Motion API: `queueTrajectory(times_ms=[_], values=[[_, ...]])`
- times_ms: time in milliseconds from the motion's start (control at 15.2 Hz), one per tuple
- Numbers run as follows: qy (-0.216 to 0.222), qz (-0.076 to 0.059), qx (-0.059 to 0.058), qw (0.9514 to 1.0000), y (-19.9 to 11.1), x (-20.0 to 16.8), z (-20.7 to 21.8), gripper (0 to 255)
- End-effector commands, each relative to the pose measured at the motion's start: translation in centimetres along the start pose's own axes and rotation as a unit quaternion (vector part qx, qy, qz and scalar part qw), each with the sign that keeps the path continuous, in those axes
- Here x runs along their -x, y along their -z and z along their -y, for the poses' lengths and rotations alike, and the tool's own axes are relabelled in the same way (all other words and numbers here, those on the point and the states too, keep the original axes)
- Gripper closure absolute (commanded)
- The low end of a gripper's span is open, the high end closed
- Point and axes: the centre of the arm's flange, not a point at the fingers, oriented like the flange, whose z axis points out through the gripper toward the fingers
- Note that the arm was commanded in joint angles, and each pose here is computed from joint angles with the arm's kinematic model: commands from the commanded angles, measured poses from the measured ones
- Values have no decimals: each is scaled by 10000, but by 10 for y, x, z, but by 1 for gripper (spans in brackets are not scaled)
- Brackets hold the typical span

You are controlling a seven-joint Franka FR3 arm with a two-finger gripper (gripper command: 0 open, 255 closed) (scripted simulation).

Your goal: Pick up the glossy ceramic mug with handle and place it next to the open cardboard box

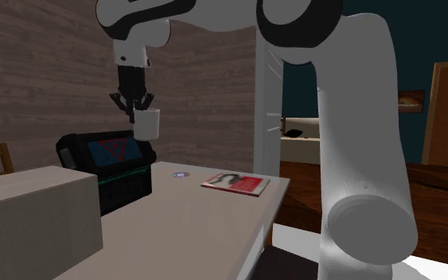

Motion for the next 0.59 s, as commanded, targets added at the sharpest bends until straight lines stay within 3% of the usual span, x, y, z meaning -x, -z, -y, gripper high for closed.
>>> queueTrajectory(times_ms=[0,528], values=[[-6,-3,1,10000,-5,3,10,255],[-6,-3,1,10000,-46,9,13,255]])
